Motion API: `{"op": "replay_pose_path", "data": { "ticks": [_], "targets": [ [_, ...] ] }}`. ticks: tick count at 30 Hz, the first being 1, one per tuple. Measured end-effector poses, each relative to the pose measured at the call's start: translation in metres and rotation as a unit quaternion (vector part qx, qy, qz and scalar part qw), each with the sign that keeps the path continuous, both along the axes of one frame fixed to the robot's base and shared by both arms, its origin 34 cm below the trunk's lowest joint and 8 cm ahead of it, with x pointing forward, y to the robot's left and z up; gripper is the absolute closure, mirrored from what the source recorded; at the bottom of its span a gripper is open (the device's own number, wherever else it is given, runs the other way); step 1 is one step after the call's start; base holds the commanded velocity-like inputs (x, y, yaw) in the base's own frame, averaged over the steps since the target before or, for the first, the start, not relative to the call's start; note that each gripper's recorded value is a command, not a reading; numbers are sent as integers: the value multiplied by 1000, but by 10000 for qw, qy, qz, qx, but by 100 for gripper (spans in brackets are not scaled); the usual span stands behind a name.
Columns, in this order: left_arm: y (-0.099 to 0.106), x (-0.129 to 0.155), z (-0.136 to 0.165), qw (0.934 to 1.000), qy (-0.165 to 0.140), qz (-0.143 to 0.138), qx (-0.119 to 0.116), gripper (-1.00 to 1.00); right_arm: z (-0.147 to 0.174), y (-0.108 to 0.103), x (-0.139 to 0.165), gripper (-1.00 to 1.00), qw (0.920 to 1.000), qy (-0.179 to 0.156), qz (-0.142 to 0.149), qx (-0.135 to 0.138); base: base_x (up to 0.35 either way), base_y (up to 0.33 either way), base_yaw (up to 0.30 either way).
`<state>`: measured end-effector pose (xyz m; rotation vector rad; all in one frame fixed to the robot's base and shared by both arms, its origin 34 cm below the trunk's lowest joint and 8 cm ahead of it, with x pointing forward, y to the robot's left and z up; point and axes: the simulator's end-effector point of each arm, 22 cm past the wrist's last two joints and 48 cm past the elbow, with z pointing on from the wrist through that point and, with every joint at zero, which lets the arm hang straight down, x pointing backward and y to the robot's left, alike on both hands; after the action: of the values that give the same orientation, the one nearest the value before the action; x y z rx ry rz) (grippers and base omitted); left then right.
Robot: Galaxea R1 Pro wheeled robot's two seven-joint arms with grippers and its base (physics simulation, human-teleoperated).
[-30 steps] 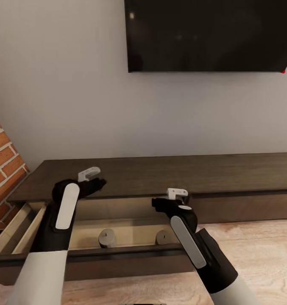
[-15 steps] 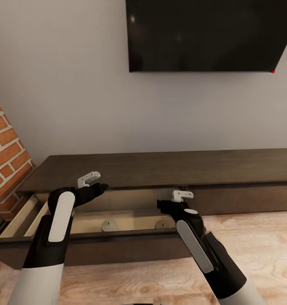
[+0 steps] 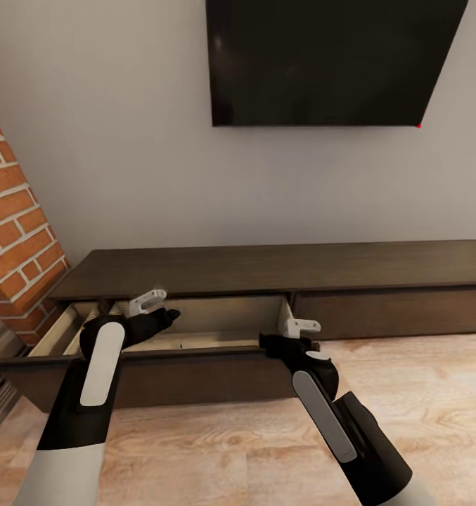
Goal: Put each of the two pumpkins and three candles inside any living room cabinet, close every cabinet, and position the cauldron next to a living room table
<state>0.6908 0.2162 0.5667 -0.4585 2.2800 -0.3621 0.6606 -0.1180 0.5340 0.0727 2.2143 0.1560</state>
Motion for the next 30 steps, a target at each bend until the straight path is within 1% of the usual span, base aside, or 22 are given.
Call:
{"op": "replay_pose_path", "data": {
  "ticks": [6,11,13,16,19,22,24,27,30],
  "targets": [
    [1,-7,-5,10000,50,15,30,-100,6,1,-1,-100,10000,-54,11,-8,-293,-5,0],
    [1,-22,-21,9998,206,22,28,-100,10,8,-4,-100,9999,-109,115,-60,-52,0,0],
    [1,-31,-30,9996,293,22,27,-100,13,15,-6,-100,9996,-198,172,-64,-9,0,9],
    [1,-40,-38,9993,375,20,25,-100,15,19,-7,-100,9994,-264,197,-52,-4,0,44],
    [2,-58,-57,9985,538,66,22,-100,15,21,-10,-100,9993,-310,202,-69,-1,0,65],
    [2,-66,-65,9984,543,139,14,-100,15,19,-13,-100,9992,-331,190,-126,0,0,71],
    [0,-70,-68,9985,527,140,28,-100,16,18,-13,-100,9990,-363,177,-176,0,0,72],
    [-2,-77,-73,9985,519,66,151,-100,16,16,-16,-100,9988,-385,161,-237,0,0,72],
    [-1,-78,-72,9987,478,65,191,-100,17,15,-17,-100,9988,-402,158,-246,0,0,73]
  ]
}}
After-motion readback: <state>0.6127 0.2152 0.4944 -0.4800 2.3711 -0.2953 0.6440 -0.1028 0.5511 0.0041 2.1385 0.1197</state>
